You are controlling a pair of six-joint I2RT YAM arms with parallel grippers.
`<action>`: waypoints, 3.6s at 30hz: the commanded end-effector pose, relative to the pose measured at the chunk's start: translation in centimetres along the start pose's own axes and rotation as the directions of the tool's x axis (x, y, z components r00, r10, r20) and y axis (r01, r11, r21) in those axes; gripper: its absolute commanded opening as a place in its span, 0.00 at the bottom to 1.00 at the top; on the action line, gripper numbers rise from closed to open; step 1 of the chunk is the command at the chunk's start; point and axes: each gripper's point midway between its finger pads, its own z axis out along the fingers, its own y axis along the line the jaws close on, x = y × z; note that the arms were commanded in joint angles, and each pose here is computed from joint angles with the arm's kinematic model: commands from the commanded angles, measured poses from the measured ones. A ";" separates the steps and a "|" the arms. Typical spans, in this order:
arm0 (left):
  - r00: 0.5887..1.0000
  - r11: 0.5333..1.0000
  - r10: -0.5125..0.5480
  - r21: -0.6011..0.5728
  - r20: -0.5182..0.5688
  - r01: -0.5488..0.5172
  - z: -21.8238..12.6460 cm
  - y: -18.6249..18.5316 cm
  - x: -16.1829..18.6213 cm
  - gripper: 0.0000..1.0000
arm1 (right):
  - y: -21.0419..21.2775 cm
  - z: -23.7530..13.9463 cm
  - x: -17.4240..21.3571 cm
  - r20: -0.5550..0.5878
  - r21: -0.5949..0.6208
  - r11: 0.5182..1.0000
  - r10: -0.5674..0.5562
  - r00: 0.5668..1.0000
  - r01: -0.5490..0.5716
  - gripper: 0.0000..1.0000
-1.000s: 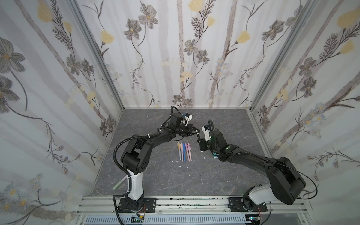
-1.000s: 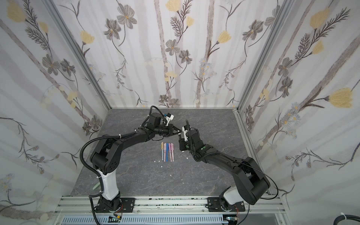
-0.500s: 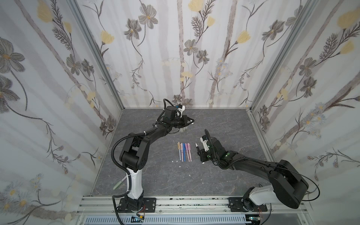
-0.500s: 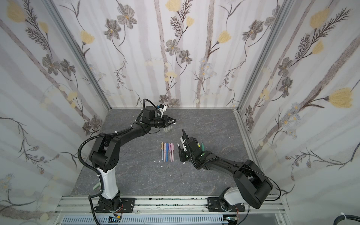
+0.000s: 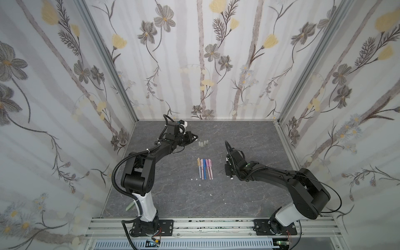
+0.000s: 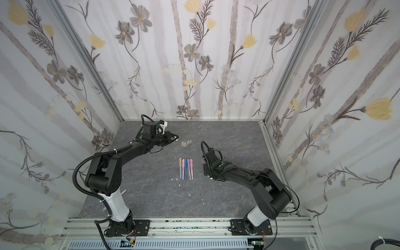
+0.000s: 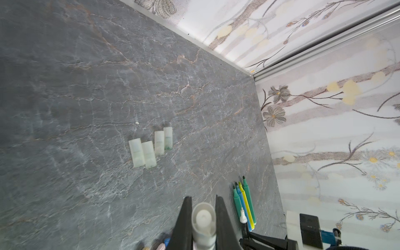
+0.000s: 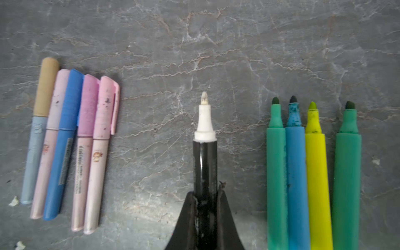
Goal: Open the pen caps
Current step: 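Lower the uncapped black marker beside the highlighters while the left gripper holds the white cap, then set the black marker down against the highlighters with the right gripper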
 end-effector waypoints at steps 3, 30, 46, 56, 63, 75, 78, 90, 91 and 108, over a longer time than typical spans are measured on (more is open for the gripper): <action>1.000 1.000 0.019 -0.015 0.006 -0.019 -0.6 0.9 0.3 0.00 | -2.1 1.5 0.1 -0.034 0.129 0.991 -0.026 0.999 0.030 0.00; 1.000 1.000 -0.010 -0.020 -0.016 0.010 -0.2 2.8 1.3 0.00 | -3.4 2.2 -1.3 -0.042 0.243 0.967 -0.068 0.997 0.076 0.13; 0.999 0.999 -0.016 -0.029 -0.034 0.015 0.2 3.6 1.9 0.00 | -3.7 2.6 -1.1 -0.055 0.267 0.960 -0.076 0.996 0.088 0.18; 0.999 0.999 -0.020 -0.032 -0.037 0.019 0.3 3.8 2.0 0.00 | -3.7 2.7 -1.1 -0.057 0.269 0.959 -0.081 0.995 0.093 0.24; 0.999 0.999 -0.021 -0.035 -0.038 0.020 0.4 4.0 2.1 0.00 | -3.7 2.6 -1.4 -0.052 0.271 0.958 -0.085 0.995 0.096 0.27; 0.999 0.999 -0.024 -0.035 -0.039 0.022 0.4 4.0 2.1 0.00 | -3.6 2.3 -1.8 -0.044 0.270 0.957 -0.096 0.994 0.104 0.32; 0.999 0.999 -0.022 -0.033 -0.038 0.020 0.4 3.9 2.1 0.00 | -3.5 2.1 -2.0 -0.037 0.266 0.958 -0.098 0.994 0.105 0.32; 0.999 0.999 -0.019 -0.032 -0.040 0.017 0.3 3.9 2.2 0.00 | -1.8 2.5 -1.9 -0.043 0.189 0.975 -0.114 0.993 0.120 0.24; 0.999 0.999 -0.020 -0.032 -0.042 0.019 0.4 3.9 2.2 0.00 | -1.7 2.5 -1.9 -0.044 0.185 0.975 -0.119 0.992 0.125 0.20; 0.999 0.999 -0.021 -0.032 -0.042 0.019 0.3 3.9 2.3 0.00 | -2.3 2.4 -1.2 -0.063 0.210 0.968 -0.124 0.990 0.134 0.17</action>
